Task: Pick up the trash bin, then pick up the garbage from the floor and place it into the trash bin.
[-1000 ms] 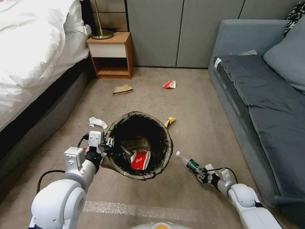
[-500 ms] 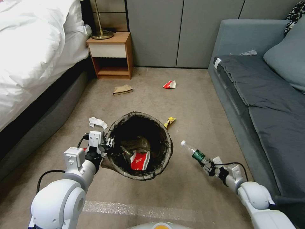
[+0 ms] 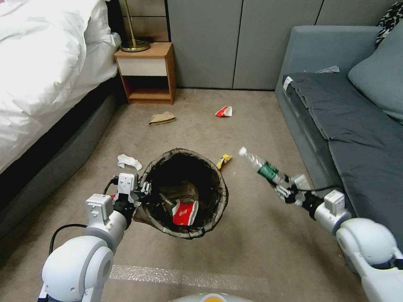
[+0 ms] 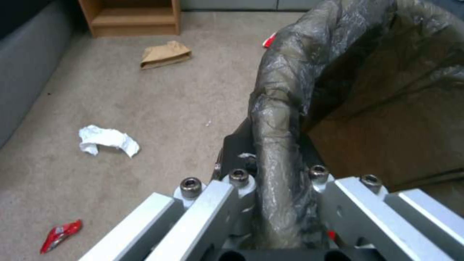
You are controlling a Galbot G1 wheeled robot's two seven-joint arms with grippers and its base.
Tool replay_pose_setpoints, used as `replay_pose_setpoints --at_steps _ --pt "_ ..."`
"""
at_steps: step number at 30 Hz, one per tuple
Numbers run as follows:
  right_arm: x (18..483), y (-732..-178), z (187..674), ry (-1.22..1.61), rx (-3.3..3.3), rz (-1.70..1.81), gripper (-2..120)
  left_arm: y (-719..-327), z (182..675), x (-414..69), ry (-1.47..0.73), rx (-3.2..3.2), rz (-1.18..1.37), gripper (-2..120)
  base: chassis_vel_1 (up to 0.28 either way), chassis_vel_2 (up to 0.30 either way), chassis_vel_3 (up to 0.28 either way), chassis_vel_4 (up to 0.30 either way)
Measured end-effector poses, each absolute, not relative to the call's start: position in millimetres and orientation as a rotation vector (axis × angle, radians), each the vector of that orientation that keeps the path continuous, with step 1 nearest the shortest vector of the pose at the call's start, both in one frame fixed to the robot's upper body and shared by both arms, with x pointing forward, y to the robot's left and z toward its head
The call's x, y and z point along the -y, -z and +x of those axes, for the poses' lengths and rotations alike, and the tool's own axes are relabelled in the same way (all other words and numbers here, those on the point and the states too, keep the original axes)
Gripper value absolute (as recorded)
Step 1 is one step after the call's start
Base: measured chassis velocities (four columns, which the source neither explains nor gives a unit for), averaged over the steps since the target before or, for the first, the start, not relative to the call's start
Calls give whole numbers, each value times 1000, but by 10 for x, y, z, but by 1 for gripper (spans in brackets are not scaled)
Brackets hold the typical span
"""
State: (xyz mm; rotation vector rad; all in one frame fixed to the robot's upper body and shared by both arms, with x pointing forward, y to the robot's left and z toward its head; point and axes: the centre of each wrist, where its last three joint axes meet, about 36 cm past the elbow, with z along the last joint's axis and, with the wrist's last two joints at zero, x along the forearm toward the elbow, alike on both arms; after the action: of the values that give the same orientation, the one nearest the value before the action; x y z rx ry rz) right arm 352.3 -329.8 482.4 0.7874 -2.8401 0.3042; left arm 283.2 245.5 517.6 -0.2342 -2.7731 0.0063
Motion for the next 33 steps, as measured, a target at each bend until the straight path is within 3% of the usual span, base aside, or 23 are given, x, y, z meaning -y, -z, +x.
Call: replay_pose_setpoints --at_steps 6,13,33 --pt "2867 -5308 3358 -224 2884 963 36 -5165 2835 -2448 -10 2762 -239 3 0 0 0 0" --pt "2522 -5492 3237 -178 2838 1117 36 -5173 2880 -2411 -13 2759 -265 3 0 0 0 0" --pt "2179 -5207 3163 -215 2631 1239 37 -5183 2931 -2352 -44 2772 -269 3 0 0 0 0"
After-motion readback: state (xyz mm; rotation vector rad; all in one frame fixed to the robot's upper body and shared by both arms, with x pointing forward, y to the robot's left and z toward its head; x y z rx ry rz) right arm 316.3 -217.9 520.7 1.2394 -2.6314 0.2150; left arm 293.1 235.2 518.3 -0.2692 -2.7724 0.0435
